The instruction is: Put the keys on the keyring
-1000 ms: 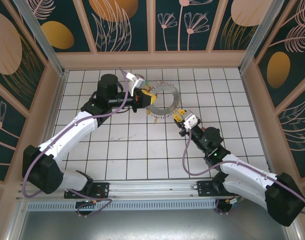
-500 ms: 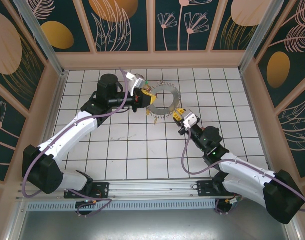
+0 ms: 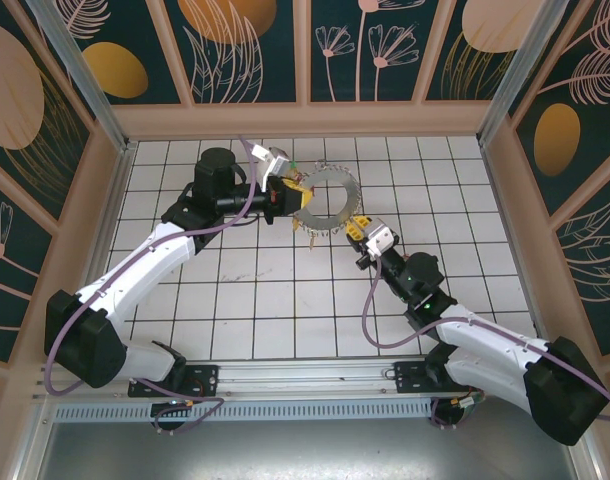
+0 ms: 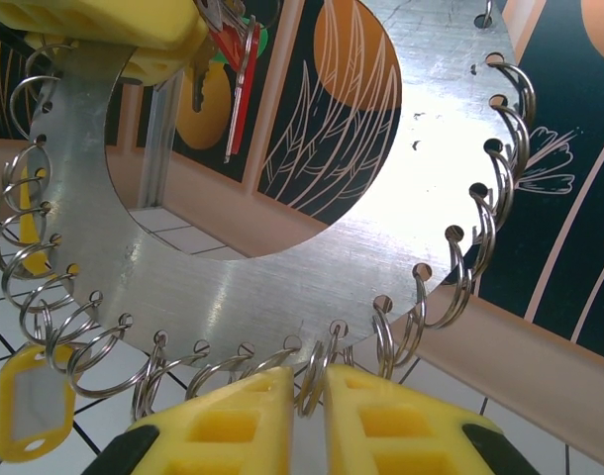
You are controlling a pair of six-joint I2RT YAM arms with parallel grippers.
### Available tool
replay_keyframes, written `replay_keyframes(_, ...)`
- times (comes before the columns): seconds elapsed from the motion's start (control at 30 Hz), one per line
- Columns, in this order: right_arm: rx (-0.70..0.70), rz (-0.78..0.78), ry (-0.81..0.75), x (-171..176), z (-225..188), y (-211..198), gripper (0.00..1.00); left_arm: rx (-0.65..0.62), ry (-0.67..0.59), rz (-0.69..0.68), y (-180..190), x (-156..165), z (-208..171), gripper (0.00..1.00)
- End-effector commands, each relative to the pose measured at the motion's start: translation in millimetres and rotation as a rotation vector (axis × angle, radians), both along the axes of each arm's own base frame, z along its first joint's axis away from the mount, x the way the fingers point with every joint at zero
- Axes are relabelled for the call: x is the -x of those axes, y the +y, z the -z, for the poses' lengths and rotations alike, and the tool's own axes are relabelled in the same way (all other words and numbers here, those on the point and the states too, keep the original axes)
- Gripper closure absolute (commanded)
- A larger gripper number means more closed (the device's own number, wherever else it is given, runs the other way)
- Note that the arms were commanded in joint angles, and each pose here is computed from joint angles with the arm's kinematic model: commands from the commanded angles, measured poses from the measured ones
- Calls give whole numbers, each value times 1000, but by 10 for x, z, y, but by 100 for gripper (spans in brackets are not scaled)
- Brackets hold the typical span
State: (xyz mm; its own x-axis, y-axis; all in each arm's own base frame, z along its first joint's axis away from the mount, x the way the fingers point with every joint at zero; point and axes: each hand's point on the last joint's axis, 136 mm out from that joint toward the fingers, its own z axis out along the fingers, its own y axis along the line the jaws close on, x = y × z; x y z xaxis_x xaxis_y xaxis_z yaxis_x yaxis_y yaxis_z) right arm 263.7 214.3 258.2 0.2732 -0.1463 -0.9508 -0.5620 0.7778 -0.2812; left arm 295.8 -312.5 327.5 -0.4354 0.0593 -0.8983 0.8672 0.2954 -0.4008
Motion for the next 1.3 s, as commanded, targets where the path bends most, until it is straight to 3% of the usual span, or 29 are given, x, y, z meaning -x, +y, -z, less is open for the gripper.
replay_keyframes(0.0,-52,19,-67,-24,-262,-34,83,55,-67,14,-5,11,-263,95)
replay_keyframes(0.33,-61,27,-73,-37,-282,-42,85,56,-64,13,-8,9,-256,95)
replay_keyframes(0.77,-39,55,-49,-49,-196,-94,100,66,-51,-40,15,-77,-241,96)
replay_keyframes(0.9,-25,53,-39,-11,-164,-119,100,65,-17,-88,27,-164,-201,96)
replay_keyframes(1.07,-20,21,-40,48,-195,-113,100,65,67,-100,-3,-233,-62,96)
replay_keyframes(1.27,-13,-46,-17,61,-241,-43,100,110,284,-41,-72,-236,198,97)
